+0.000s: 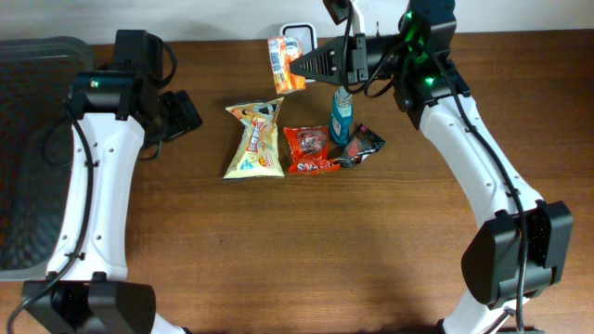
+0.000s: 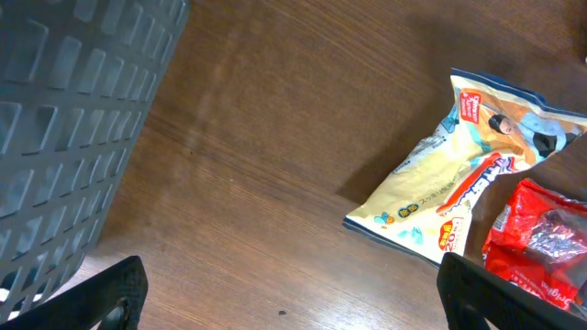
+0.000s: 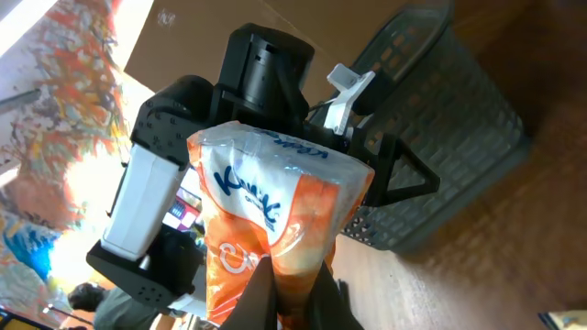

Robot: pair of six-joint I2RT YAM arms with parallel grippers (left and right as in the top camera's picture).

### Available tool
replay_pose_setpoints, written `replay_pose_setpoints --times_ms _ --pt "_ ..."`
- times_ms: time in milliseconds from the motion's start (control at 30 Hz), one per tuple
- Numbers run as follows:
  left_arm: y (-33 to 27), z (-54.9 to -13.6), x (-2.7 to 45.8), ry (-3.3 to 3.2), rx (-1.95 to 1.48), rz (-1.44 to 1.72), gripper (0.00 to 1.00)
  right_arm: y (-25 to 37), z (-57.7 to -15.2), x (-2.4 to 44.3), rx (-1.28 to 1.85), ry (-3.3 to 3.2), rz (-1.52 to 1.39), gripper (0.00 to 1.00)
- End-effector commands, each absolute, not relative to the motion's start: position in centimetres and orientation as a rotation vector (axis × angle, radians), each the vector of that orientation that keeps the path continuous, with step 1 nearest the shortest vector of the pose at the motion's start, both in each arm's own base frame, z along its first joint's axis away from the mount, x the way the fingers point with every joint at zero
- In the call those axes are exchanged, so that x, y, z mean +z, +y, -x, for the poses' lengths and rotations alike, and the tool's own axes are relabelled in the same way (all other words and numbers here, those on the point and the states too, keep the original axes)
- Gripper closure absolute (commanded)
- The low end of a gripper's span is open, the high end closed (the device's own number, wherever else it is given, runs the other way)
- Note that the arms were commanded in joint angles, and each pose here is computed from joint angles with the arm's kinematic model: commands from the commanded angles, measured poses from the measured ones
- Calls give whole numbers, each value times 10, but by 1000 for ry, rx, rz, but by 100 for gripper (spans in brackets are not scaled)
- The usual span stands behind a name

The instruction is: Scan the item barcode

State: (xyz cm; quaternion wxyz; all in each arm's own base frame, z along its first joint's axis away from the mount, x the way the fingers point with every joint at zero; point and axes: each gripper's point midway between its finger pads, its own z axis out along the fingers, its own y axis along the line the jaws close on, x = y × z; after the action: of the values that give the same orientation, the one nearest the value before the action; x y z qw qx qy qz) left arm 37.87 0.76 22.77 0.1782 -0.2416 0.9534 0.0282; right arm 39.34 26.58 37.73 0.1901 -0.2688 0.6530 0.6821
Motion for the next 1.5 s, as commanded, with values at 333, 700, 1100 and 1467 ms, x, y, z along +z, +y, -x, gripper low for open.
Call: replay_pose_setpoints --times_ms 333,700,1100,1467 --pt "8 -379 225 2702 78 700 1 226 -495 385 1338 1872 218 96" --pt "8 -379 225 2702 78 700 1 196 -550 349 -404 1838 358 96" --pt "8 -379 225 2702 78 700 1 277 -614 209 -509 1695 940 96" --pt "8 -379 225 2702 78 700 1 216 -652 150 -586 1782 877 96"
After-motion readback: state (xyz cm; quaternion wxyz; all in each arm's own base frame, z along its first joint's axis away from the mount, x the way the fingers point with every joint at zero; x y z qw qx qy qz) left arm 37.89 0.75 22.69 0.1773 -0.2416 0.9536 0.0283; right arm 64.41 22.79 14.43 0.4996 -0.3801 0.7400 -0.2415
